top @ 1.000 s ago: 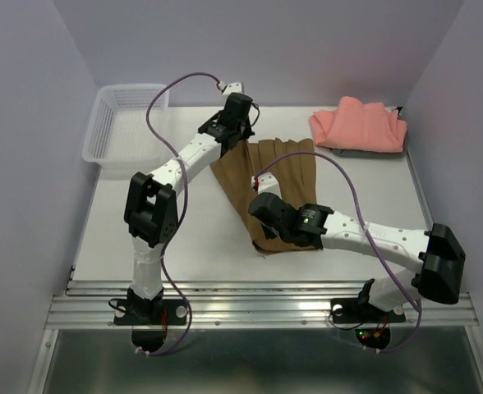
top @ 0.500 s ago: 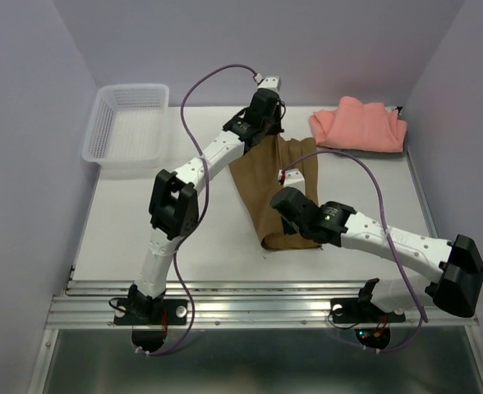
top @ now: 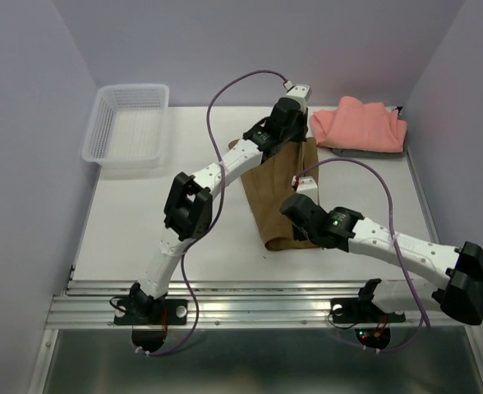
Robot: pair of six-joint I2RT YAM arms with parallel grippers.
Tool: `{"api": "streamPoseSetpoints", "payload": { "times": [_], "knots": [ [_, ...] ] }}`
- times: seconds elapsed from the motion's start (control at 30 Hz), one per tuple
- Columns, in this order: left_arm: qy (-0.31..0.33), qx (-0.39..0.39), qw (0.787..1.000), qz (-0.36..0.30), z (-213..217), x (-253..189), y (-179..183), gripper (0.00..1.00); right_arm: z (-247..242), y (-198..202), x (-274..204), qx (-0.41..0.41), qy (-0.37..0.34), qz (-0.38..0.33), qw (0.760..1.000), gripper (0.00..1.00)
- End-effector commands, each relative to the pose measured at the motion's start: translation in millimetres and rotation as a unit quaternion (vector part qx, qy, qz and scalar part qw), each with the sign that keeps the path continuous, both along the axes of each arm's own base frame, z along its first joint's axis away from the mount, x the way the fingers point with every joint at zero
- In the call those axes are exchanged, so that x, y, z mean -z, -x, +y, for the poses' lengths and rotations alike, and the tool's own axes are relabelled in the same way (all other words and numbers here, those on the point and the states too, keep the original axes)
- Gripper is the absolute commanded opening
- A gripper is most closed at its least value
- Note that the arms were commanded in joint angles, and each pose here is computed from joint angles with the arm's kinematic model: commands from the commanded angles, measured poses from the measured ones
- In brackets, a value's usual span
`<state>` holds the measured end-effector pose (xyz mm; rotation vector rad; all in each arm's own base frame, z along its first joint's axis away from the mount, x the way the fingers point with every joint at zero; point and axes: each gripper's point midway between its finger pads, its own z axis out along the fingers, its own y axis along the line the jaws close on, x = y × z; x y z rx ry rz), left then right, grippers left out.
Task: Fold and stack the skirts
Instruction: Fold the skirt
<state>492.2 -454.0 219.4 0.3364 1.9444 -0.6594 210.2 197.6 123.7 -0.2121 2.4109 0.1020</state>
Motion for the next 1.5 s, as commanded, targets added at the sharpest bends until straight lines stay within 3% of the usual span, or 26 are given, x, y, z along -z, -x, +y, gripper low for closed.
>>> {"api": "streamPoseSetpoints", "payload": {
  "times": [0.0,0.47,0.87,1.17,1.37,1.47],
  "knots": [
    [0.052,0.003,0.995,-0.09,-12.6,-58.0,-17.5,0.0,-10.8,15.4,9.8,0.008,0.002,0.032,0.999,0.01],
    [0.066,0.023,0.995,-0.07,-46.3,-7.1,-21.9,0.0,-42.6,14.7,41.5,0.046,0.029,0.064,0.996,0.01],
    [0.079,0.03,0.993,-0.076,-61.3,15.8,-19.4,0.0,-57.0,-22.8,48.5,0.099,0.029,0.048,0.993,0.01],
    [0.039,0.024,0.999,-0.03,-50.9,70.0,-11.1,0.0,-27.4,-28.1,80.6,0.034,0.019,0.095,0.995,0.01],
    [-0.006,-0.003,1.0,0.027,-14.7,121.9,11.6,0.0,6.1,-12.0,92.9,-0.055,-0.034,0.132,0.989,0.01],
    [-0.007,-0.026,0.999,0.022,4.5,112.5,15.9,0.0,19.9,-0.1,93.7,-0.088,-0.037,0.136,0.986,0.01]
  ]
}}
